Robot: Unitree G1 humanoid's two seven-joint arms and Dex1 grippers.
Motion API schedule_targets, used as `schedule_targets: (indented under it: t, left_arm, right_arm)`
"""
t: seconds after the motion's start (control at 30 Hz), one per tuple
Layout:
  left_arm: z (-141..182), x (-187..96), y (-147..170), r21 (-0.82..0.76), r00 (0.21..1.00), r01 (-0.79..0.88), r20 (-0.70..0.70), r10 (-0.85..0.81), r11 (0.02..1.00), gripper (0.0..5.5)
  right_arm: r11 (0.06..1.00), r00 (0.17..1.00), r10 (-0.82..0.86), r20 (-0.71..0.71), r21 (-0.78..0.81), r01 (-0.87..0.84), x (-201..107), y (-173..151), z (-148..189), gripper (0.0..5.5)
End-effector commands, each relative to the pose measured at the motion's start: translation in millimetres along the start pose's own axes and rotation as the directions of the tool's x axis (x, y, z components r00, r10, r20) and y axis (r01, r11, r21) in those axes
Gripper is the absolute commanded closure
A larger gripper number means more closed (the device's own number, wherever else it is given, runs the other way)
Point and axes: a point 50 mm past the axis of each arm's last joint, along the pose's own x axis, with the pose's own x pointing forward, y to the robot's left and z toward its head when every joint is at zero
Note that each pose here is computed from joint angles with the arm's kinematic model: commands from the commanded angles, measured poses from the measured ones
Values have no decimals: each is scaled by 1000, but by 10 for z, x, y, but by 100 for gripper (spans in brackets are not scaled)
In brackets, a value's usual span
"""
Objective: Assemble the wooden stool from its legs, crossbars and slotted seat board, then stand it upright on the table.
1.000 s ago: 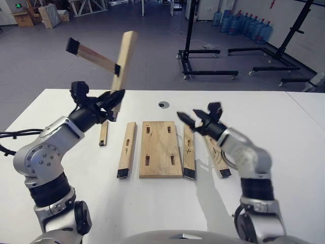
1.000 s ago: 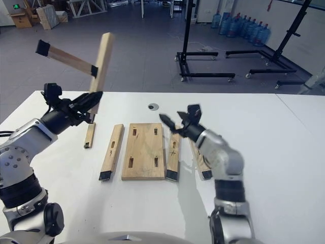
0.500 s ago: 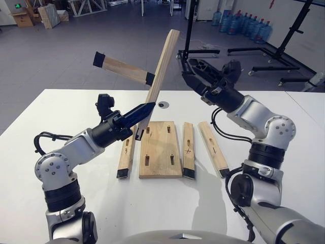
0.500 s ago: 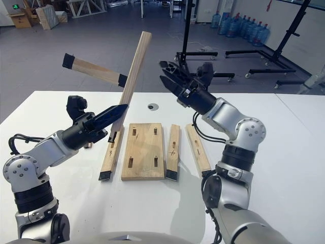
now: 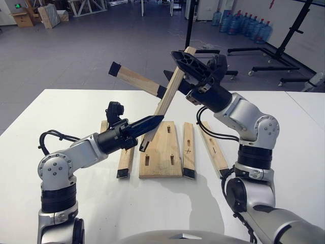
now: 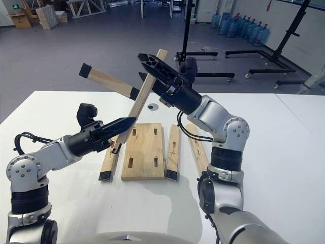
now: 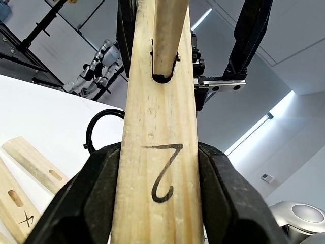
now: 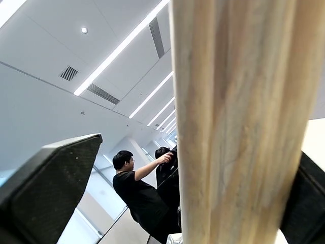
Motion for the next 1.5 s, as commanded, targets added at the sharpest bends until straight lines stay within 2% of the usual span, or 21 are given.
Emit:
schedule_targets:
  t: [0.03, 0.07, 0.23, 0.6, 0.83, 0.97, 1.0, 1.23, 1.3, 1.5]
  left_arm:
    - [10, 3, -37, 13, 1000, 20, -9, -20, 1000, 347]
    - [9, 2, -38, 13, 1000, 20, -11, -20, 1000, 347]
    - [3, -8, -46, 11, 1000, 24, -18, -24, 1000, 347]
    - [-13, -13, -49, 5, 999, 27, -25, -27, 1000, 347]
    - [-18, -3, -50, 7, 999, 27, -31, -27, 1000, 347]
    - [0, 10, -48, 31, 1000, 11, -26, -10, 999, 347]
    - [8, 20, -41, 41, 1000, 0, -22, 1, 999, 309]
    - [179, 18, -62, 101, 996, -37, 85, 28, 994, 208]
    - [170, -33, -15, 125, 993, -92, 84, 82, 988, 176]
    - [51, -253, 249, 185, 934, -353, 120, 336, 917, 81]
  right_arm:
    - [1000, 1000, -26, -13, -5, 25, -10, -14, -11, 44]
    - [1000, 1000, -28, -14, -5, 28, -14, -19, -11, 44]
    - [1000, 999, -28, -17, -2, 28, -37, -24, -27, 114]
    - [1000, 1000, -13, -14, 13, 13, -34, -16, -66, 333]
    - [1000, 1000, -20, -9, -9, 20, -55, -21, -68, 337]
    - [996, 998, -57, -19, -73, 56, -131, -59, -81, 340]
    - [993, 997, -71, -19, -91, 69, -152, -79, -82, 343]
    - [952, 985, -170, 18, -254, 169, -315, -230, -27, 343]
    - [925, 981, -190, 35, -330, 191, -350, -254, 16, 343]
    - [671, 969, -215, 122, -703, 237, -431, -373, 226, 344]
